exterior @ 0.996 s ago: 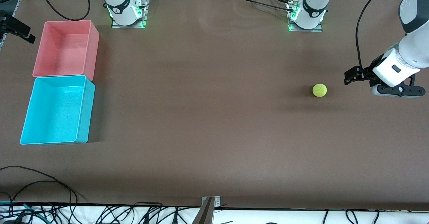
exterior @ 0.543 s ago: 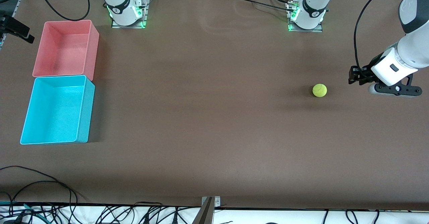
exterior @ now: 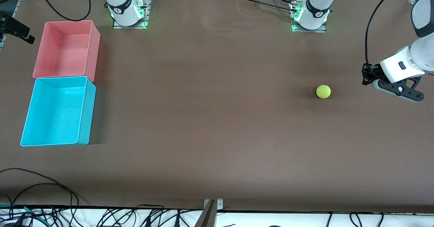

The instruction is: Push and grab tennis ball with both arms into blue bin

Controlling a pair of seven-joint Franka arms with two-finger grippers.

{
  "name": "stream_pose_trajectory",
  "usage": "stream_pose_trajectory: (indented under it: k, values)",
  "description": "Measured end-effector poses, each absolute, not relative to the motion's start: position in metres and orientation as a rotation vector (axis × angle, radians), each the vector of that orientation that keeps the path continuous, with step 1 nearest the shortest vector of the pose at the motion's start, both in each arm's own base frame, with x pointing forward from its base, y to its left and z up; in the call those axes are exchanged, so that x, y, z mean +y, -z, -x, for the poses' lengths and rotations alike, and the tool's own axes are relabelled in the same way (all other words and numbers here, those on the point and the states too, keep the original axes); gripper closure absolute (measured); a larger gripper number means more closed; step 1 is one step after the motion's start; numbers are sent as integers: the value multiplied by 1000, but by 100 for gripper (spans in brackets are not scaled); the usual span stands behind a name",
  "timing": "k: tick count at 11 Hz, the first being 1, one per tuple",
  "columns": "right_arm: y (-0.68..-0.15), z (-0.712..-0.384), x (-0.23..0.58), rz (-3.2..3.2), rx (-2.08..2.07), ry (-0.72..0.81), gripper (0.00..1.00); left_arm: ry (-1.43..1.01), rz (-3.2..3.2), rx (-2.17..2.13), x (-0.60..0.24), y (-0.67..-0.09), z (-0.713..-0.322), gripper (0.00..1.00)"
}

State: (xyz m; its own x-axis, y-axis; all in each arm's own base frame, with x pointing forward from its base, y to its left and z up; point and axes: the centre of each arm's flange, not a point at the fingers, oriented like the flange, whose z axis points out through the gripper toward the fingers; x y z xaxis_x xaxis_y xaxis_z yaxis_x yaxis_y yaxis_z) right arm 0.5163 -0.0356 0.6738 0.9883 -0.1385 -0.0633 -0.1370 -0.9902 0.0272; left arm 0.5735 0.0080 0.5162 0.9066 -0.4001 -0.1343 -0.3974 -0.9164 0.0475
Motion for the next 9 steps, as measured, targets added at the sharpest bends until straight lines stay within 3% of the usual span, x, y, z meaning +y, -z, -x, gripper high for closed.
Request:
stream_pose_trajectory:
  k: [5,9]
  values:
    - [-674,-516,-35,-3110,-215,102,0,191,-2876,-1309,13,-472,-569,99]
    - [-674,-516,-35,-3110,-215,102,0,61,-2733,-1675,36,-438,-530,99]
